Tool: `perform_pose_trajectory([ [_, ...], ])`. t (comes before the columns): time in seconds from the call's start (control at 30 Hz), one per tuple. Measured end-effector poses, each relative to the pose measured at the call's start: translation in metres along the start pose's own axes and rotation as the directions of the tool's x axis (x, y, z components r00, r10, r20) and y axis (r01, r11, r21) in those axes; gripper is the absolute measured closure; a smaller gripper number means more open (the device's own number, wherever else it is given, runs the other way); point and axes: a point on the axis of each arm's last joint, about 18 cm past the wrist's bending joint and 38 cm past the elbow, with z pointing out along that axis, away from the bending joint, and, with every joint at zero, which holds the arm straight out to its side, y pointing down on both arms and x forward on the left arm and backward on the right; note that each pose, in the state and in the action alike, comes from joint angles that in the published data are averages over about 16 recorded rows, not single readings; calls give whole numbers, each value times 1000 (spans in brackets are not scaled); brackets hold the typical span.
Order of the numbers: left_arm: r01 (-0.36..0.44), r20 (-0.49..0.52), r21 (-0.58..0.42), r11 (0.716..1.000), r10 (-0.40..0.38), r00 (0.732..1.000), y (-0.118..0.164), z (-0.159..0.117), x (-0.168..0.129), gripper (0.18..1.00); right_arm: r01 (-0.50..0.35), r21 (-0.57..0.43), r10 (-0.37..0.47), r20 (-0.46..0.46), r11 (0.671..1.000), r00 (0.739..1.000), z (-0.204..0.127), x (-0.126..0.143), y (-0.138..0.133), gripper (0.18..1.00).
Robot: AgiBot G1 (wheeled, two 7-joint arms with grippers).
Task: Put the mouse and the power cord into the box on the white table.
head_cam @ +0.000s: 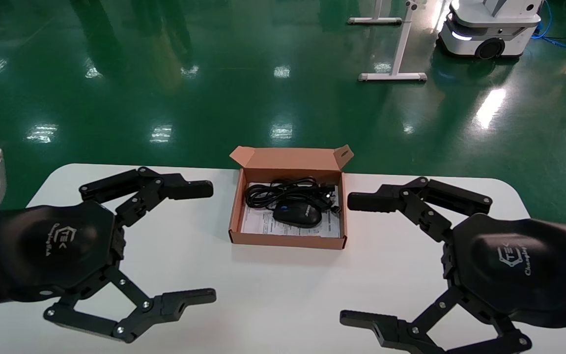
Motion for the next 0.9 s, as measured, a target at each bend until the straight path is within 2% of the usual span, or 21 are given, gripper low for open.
perform_pose_trajectory([
  [0.9, 7, 5, 0, 1000, -7, 1000, 2, 1, -2, 184, 2, -6, -2, -10, 1000, 1000, 0, 5, 2, 178],
])
